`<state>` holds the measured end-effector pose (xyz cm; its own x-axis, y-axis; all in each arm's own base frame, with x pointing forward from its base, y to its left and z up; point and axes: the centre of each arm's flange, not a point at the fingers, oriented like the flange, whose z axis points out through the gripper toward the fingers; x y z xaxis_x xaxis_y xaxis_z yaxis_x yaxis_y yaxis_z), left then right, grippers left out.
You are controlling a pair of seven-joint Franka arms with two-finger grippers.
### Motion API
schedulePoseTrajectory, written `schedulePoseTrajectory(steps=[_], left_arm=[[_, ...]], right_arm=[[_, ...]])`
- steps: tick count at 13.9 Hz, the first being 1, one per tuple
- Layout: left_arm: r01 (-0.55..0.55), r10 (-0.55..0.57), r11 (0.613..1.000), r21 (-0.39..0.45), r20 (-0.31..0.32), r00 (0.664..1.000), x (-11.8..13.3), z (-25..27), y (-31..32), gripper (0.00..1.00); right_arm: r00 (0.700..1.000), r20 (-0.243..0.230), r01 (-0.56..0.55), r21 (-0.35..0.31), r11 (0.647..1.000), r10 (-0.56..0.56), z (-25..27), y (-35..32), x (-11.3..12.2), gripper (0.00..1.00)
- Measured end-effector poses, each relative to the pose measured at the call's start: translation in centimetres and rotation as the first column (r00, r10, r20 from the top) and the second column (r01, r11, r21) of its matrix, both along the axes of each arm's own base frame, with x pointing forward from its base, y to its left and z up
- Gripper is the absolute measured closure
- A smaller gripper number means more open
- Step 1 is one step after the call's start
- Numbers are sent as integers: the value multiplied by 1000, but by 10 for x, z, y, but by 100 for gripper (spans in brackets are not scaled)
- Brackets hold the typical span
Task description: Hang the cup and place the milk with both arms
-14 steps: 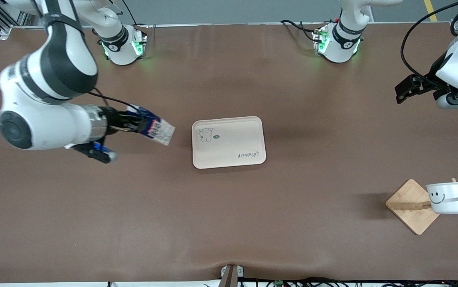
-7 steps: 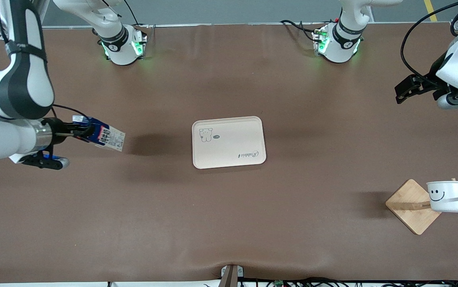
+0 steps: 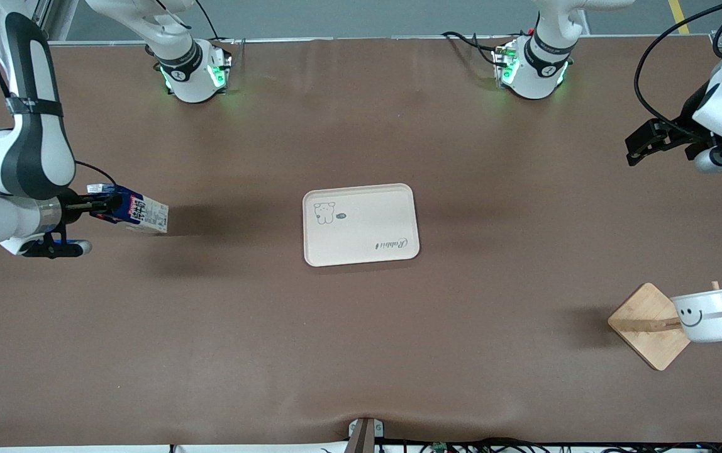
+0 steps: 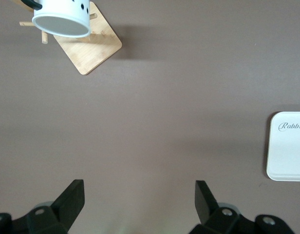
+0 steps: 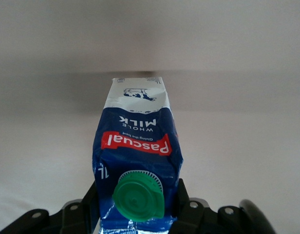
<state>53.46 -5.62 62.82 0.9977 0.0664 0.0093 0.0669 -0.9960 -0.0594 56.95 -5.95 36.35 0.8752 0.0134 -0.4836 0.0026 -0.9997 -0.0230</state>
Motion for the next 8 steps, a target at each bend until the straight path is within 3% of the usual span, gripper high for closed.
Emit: schedulePoseTrajectory(steps=[3,8], left_arm=[[-13,13,1000,-1,7,1000,1,1,7,0],[-17,17,1000,-4,8,1000,2,0,9,0]], right_arm=[[1000,-9,-1,-5,1000,1,-15,-2,-11,38],[996,-28,87,-36,996,-88,-26,-19,-20,38]])
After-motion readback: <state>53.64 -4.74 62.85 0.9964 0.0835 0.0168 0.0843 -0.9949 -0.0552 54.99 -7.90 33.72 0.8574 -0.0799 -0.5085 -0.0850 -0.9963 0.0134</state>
